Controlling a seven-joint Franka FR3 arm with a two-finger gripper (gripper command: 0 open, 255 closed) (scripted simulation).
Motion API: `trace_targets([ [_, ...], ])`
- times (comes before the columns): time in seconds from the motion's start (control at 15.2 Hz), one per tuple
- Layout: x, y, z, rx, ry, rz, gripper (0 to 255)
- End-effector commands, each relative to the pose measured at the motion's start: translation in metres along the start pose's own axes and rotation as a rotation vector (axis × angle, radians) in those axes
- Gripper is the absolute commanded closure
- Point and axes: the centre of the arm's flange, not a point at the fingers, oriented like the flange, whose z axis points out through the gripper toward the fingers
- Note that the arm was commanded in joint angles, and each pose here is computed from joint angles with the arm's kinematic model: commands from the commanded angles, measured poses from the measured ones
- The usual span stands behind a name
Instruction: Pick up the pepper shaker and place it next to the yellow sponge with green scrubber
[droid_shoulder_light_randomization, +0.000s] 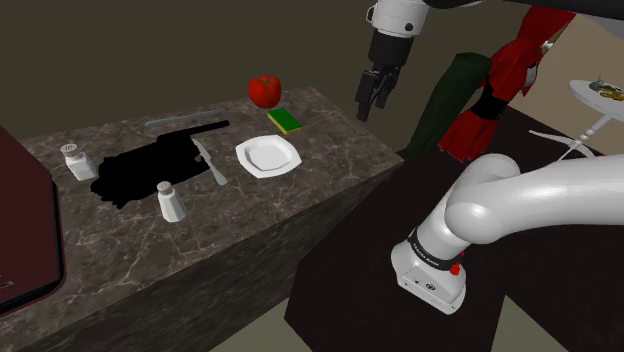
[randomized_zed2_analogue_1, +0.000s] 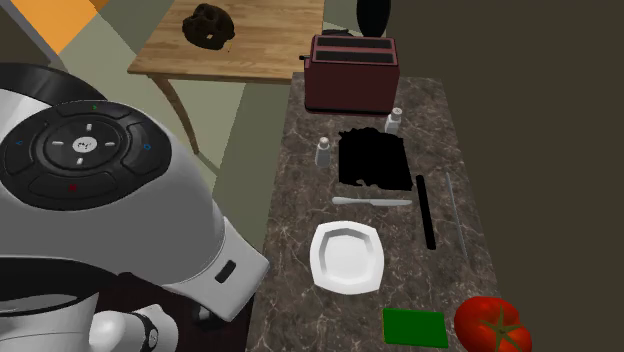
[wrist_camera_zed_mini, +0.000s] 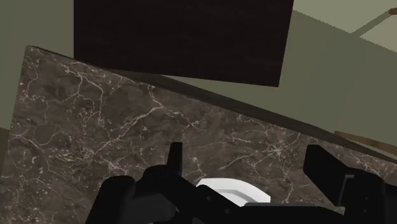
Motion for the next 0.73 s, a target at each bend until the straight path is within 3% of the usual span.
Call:
trace_targets([
  [0.0,0.000,0.000,0.000,0.000,0.000,0.000,0],
  [0.66,0.081,-0.099,0.040,-0.044,0.030,-0.085,0],
])
